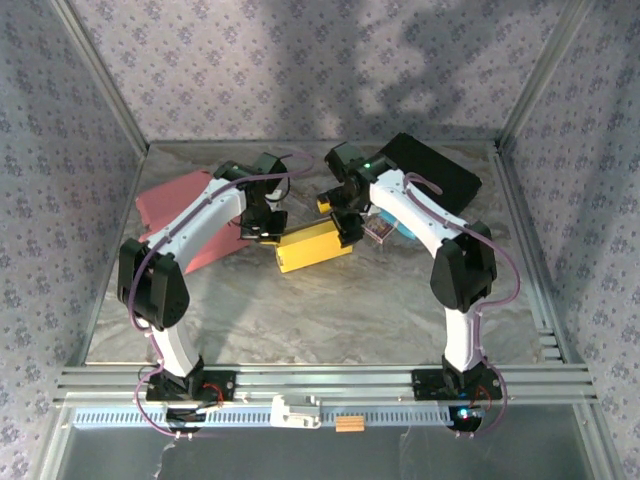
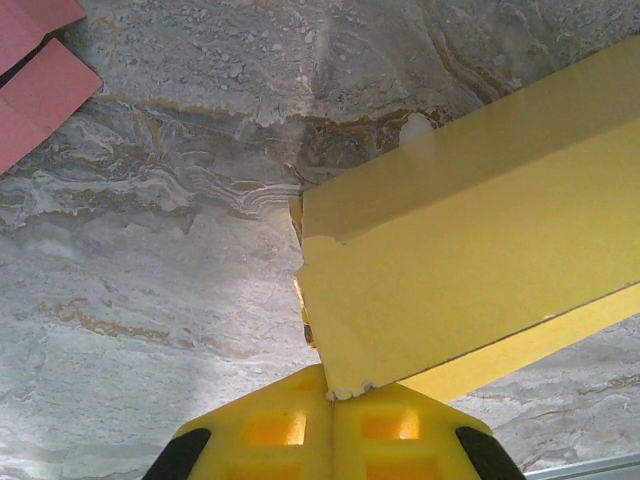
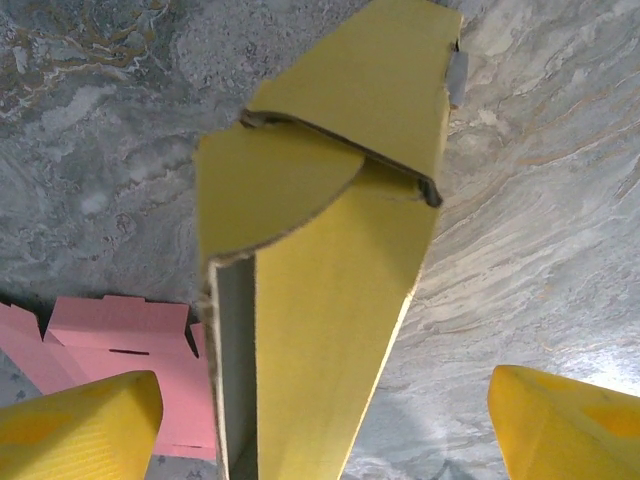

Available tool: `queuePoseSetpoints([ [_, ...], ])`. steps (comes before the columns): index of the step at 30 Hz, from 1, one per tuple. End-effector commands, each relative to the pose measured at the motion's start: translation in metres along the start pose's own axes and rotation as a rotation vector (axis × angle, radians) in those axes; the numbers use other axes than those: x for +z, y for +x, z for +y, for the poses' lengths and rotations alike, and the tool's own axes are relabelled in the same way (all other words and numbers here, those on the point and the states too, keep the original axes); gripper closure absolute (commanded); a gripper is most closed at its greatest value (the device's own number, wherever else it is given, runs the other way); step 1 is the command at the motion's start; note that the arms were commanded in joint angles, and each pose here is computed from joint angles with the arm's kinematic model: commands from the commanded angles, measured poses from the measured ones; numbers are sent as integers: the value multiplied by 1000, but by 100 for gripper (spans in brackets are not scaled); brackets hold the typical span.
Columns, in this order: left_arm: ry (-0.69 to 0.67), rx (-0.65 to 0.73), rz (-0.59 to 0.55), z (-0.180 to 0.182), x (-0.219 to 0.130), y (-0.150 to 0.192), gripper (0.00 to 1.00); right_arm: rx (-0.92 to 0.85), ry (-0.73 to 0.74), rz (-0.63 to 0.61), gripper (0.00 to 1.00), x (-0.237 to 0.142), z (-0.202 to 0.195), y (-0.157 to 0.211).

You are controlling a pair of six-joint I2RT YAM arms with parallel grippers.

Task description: Fold the paper box

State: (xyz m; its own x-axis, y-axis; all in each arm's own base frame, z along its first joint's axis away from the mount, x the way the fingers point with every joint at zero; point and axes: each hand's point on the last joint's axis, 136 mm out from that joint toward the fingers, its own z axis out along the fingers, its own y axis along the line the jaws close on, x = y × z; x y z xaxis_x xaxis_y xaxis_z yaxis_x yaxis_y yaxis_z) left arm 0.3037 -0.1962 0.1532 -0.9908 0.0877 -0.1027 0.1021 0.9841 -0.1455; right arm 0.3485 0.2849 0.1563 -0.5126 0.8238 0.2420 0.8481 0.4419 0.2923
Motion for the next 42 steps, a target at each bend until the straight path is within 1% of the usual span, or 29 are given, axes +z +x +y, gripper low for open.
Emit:
queuePoseSetpoints([
  [1,-13,14,44,-3,6,6,100,11,60,-3,15,16,-9,1],
  [4,-14,16,43,-3,6,6,100,7,68,-16,23,20,-10,0],
  [8,-14,16,39,-4,5,6,100,8,61,-23,30,23,-9,-3],
  [15,-9,17,29,-8,0,5,100,0,77,-17,33,30,-12,0],
  [17,-8,16,28,-9,0,5,100,-2,83,-14,37,33,-13,1],
  [20,-7,14,28,-9,-1,6,100,-6,83,-17,41,34,-14,2],
  [23,3,5,21,-10,-3,6,100,-5,91,-17,47,35,-17,2],
  [26,25,-8,18,-15,-5,6,100,-2,88,-22,50,37,-18,1],
  [28,37,-22,20,-16,-5,7,100,-3,87,-24,53,37,-18,1],
  [34,89,-58,20,-25,-7,6,100,-8,89,-25,56,37,-19,1],
  [42,90,-74,26,-25,-11,8,100,-22,87,-37,58,36,-21,-1],
])
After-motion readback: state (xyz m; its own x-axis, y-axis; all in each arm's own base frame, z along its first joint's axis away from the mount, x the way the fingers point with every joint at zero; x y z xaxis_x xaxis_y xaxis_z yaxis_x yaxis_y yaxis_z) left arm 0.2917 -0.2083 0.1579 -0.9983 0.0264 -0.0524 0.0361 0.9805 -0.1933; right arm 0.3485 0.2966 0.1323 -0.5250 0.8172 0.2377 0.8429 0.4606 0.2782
